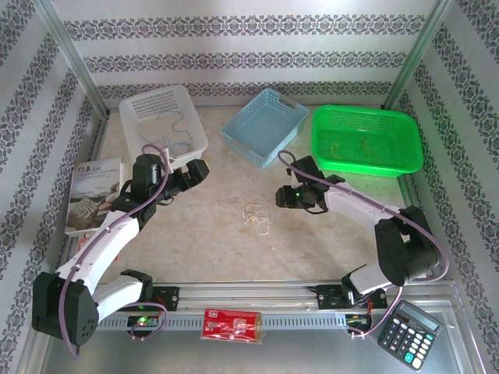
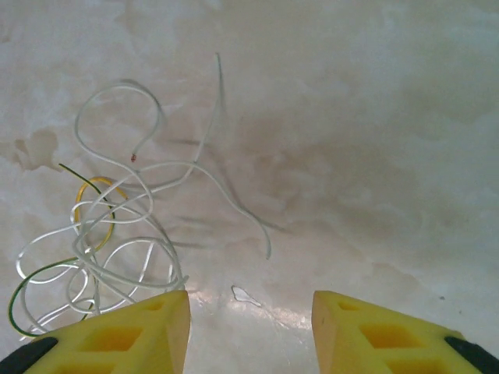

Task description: Untangle the cables

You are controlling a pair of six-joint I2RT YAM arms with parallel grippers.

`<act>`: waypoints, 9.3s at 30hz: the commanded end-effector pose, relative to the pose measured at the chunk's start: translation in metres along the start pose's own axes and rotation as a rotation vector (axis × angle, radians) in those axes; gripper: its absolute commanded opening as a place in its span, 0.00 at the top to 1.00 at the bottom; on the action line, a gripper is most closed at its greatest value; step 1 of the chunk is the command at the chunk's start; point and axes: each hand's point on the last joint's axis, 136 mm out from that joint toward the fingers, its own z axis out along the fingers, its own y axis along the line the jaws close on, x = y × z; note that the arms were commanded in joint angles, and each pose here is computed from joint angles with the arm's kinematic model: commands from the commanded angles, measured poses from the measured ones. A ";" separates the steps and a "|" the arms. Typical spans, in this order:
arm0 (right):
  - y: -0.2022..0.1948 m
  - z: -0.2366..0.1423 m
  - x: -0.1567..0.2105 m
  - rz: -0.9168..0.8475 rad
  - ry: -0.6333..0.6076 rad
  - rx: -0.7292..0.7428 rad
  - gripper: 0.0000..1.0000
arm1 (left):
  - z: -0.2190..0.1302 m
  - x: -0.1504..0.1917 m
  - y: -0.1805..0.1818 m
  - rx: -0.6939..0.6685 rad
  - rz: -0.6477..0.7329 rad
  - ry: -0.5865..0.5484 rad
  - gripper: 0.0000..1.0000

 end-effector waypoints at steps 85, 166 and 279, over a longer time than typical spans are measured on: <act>0.167 -0.136 -0.083 -0.166 -0.516 -0.769 1.00 | 0.067 0.083 -0.100 0.466 0.427 0.149 0.08; 0.239 -0.497 -0.259 -0.133 -1.255 -1.206 1.00 | 0.119 0.170 0.015 0.321 0.216 0.277 1.00; 0.241 -0.609 -0.284 -0.165 -1.433 -1.331 1.00 | 0.139 0.168 0.028 0.273 0.252 0.249 0.73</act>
